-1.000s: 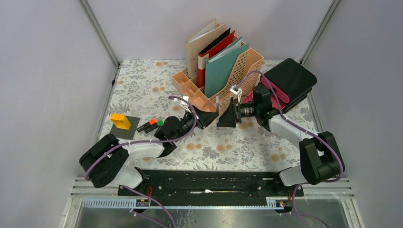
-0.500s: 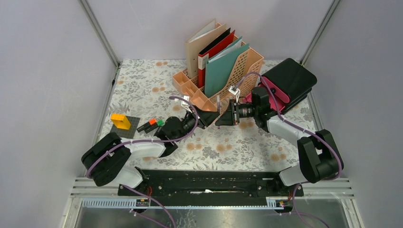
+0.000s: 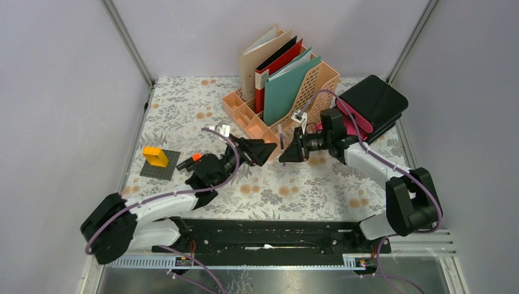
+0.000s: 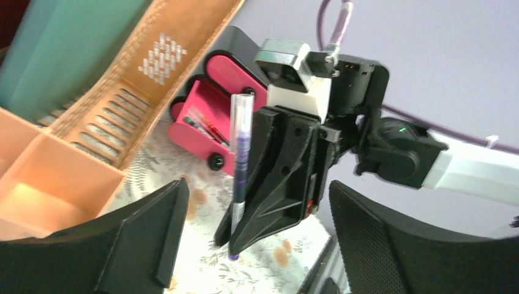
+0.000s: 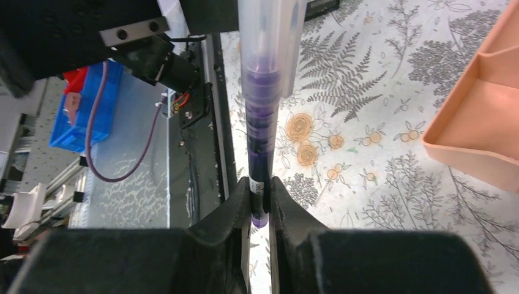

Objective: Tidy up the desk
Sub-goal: Place the stationery in the drawer.

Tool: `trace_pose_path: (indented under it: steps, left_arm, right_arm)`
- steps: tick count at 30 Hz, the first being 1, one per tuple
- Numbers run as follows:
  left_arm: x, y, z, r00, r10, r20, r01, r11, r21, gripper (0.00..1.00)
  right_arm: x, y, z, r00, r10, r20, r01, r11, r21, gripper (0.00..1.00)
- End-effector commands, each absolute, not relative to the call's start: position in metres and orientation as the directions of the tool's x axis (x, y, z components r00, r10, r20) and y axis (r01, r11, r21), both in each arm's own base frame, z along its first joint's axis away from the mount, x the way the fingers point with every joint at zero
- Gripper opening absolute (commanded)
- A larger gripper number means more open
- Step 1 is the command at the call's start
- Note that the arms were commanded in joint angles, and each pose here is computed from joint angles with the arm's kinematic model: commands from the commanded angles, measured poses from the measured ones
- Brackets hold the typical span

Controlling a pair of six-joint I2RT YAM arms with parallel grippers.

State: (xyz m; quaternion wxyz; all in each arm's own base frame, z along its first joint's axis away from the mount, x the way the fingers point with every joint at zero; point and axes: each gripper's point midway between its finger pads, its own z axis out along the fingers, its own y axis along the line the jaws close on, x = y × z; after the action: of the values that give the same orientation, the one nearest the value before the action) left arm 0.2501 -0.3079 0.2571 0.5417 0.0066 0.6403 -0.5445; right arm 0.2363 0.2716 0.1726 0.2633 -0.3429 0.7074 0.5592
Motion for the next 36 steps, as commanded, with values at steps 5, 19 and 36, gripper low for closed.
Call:
trace_pose_path:
  steps: [5,19,36]
  left_arm:
    - [0.255,-0.258,0.226,-0.313,-0.458,-0.832,0.499,0.667,-0.554,0.99]
    - [0.261,-0.2,0.183,-0.332,-0.322,-0.887,0.296,0.857,-0.422,0.99]
    - [0.26,-0.191,0.174,-0.333,-0.312,-0.89,0.27,0.873,-0.407,0.99]
  right_arm:
    - [0.253,0.238,0.172,-0.323,-0.412,-0.852,-0.939,0.254,0.233,0.0]
    - [0.322,0.11,0.184,-0.325,-0.52,-0.789,-0.76,0.64,-0.109,0.02]
    - [0.364,0.023,0.149,-0.526,-0.569,-0.632,-0.451,0.817,-0.36,0.12]
